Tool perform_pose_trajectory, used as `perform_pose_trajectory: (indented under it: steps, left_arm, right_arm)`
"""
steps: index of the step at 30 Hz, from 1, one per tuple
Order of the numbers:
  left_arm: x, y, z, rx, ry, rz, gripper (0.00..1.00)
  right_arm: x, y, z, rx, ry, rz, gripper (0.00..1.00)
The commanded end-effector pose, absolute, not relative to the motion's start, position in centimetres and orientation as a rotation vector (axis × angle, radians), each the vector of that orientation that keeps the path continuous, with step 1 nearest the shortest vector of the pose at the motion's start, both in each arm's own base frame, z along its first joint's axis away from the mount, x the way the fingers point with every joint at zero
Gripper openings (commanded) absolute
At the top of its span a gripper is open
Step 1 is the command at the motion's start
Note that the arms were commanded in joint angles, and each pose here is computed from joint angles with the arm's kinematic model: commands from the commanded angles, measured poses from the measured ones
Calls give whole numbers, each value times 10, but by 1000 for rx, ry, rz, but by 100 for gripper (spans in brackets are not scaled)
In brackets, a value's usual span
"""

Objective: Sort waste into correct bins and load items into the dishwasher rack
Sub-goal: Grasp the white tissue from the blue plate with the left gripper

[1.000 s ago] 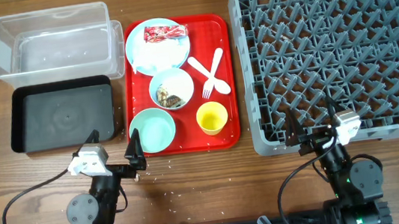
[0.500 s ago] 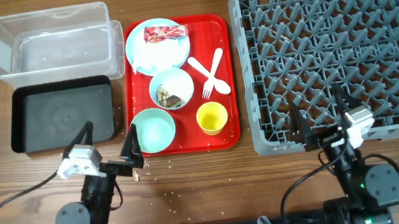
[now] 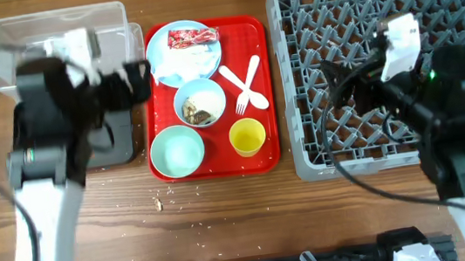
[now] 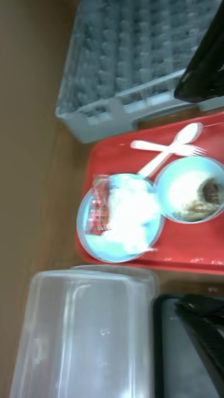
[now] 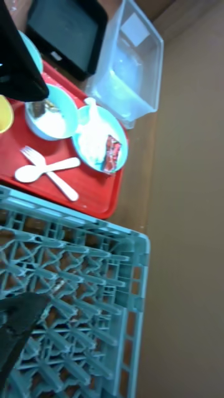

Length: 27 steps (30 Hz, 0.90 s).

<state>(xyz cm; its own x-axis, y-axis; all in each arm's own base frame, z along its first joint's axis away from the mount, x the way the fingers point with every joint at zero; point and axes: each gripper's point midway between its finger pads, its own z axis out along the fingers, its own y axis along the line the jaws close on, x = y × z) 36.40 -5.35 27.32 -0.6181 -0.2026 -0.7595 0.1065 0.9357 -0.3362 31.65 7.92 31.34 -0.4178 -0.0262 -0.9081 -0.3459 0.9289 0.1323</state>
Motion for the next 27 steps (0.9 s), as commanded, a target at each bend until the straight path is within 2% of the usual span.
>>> perform_pose_trajectory:
  steps: [1,5,8,11,15,18,27]
  left_arm:
    - [408,-75,271,18,2339,-453,100]
    - [455,-91,222,49,2575,-400,100]
    - [472,-106,167,95,2694,-409,100]
    - [489,-111,115,95,2754,-414,100]
    - [505,-126,103,303,2684,-349,100]
    - [516,-126,91,315,2668,-190,100]
    - [511,-138,7,360,2795,-152,100]
  right_arm:
    - [327,85,311,-287,2084,388,100]
    - [330,85,269,-273,2258,411,100]
    - [337,86,243,-241,2348,431,100]
    - [338,86,215,-89,2475,490,100]
    - [340,86,205,-84,2508,491,100]
    - [339,86,205,-83,2511,490,100]
    - [339,86,202,-82,2521,486,100]
